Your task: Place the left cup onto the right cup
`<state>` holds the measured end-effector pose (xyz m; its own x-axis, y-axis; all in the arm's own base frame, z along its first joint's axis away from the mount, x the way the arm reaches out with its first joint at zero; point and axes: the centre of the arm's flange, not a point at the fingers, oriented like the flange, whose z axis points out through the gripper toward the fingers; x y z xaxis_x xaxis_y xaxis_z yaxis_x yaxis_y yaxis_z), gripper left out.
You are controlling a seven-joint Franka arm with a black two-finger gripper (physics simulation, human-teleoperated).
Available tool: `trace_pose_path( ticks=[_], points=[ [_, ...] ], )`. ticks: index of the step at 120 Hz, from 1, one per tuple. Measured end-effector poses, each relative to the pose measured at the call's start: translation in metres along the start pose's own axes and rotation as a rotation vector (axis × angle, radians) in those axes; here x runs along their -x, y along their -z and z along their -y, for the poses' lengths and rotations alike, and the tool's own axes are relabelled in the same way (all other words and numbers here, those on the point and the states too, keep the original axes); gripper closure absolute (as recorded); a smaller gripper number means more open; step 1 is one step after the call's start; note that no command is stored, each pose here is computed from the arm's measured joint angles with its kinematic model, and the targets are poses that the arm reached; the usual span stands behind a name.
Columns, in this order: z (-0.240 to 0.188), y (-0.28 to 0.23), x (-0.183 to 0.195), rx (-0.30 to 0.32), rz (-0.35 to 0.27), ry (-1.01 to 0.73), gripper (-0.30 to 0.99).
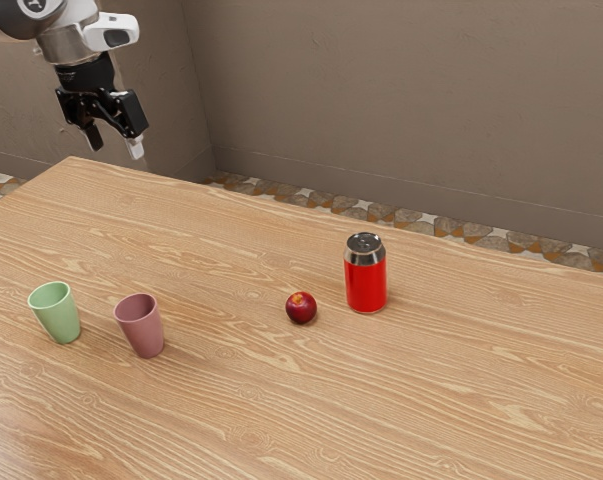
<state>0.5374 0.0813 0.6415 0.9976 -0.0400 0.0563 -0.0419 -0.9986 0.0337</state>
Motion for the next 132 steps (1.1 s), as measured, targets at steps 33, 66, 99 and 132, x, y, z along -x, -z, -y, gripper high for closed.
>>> trace_pose_path(
  ticks=[33,66,99,132],
  points=[
    [-0.009,-0.005,-0.001,-0.002,0.004,-0.022,0.02],
    [0.010,-0.078,0.004,0.008,0.062,-0.005,0.02],
    [0.026,-0.116,0.007,0.003,0.035,0.010,0.02],
    [0.111,-0.120,0.033,-0.018,0.015,0.152,0.02]
  ],
)
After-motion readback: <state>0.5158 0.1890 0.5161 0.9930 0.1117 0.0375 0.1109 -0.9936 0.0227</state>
